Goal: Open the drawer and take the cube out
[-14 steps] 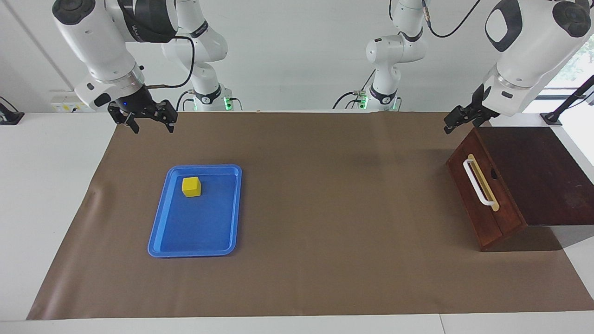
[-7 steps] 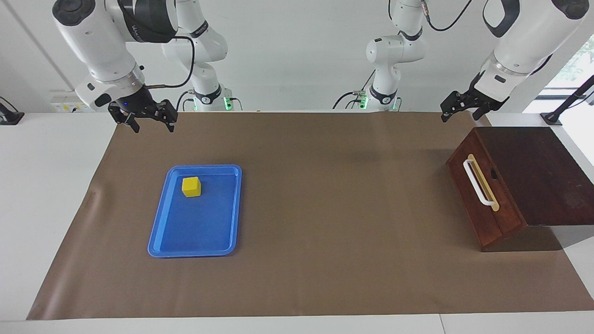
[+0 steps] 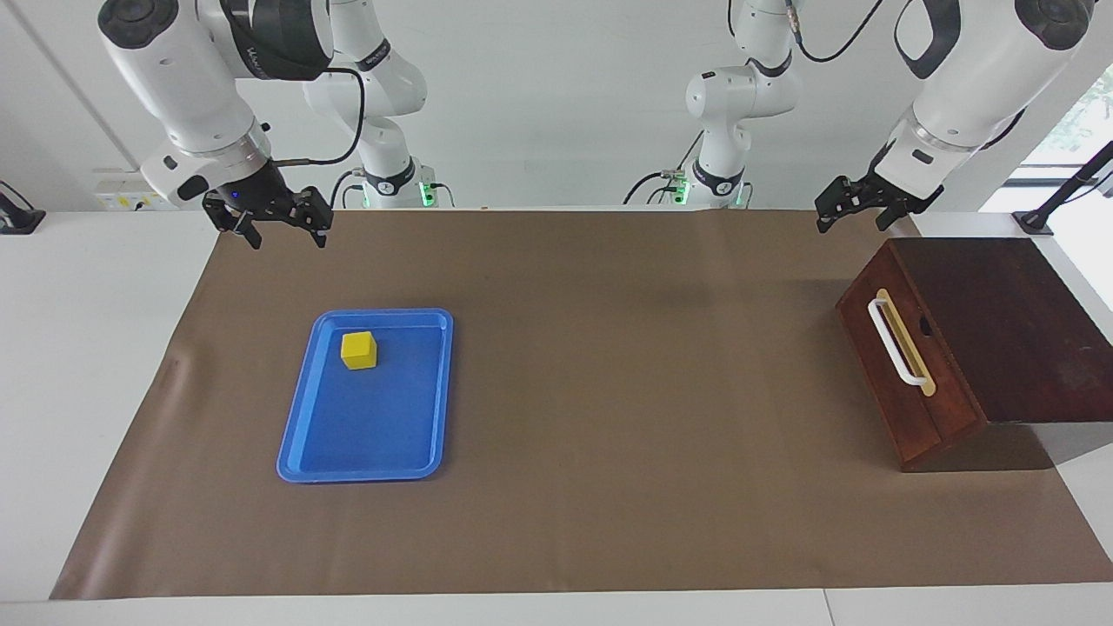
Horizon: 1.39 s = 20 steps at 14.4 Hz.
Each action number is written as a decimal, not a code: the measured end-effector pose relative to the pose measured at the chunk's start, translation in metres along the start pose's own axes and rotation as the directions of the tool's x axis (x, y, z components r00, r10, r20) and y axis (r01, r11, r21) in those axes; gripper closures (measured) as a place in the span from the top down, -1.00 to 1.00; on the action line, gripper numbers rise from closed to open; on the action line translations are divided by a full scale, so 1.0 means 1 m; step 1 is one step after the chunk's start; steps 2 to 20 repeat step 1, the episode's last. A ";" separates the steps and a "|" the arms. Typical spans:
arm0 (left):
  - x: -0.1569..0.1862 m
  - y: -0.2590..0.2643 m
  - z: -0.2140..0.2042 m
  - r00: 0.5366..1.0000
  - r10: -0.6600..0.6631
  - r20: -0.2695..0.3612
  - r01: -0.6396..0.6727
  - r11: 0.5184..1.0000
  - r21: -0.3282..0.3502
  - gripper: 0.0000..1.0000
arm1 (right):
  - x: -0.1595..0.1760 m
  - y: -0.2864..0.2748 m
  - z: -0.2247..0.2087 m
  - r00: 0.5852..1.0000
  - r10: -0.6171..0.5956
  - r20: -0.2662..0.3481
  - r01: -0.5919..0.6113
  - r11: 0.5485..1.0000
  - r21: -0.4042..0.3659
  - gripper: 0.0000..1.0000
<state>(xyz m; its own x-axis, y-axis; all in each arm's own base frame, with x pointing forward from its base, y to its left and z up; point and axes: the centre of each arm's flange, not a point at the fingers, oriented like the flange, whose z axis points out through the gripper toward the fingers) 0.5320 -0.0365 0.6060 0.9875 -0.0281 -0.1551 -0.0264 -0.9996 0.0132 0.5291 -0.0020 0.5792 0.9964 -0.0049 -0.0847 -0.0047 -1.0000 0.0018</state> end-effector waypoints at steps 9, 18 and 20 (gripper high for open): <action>0.000 0.000 0.000 1.000 -0.001 0.000 0.001 1.000 0.000 1.00 | 0.000 0.000 0.000 1.000 0.000 0.000 0.000 1.000 0.000 1.00; 0.000 0.000 0.000 1.000 -0.001 0.000 0.001 1.000 0.000 1.00 | 0.000 0.000 0.000 1.000 0.000 0.000 0.000 1.000 0.000 1.00; 0.000 0.000 0.000 1.000 -0.001 0.000 0.001 1.000 0.000 1.00 | 0.000 0.000 0.000 1.000 0.000 0.000 0.000 1.000 0.000 1.00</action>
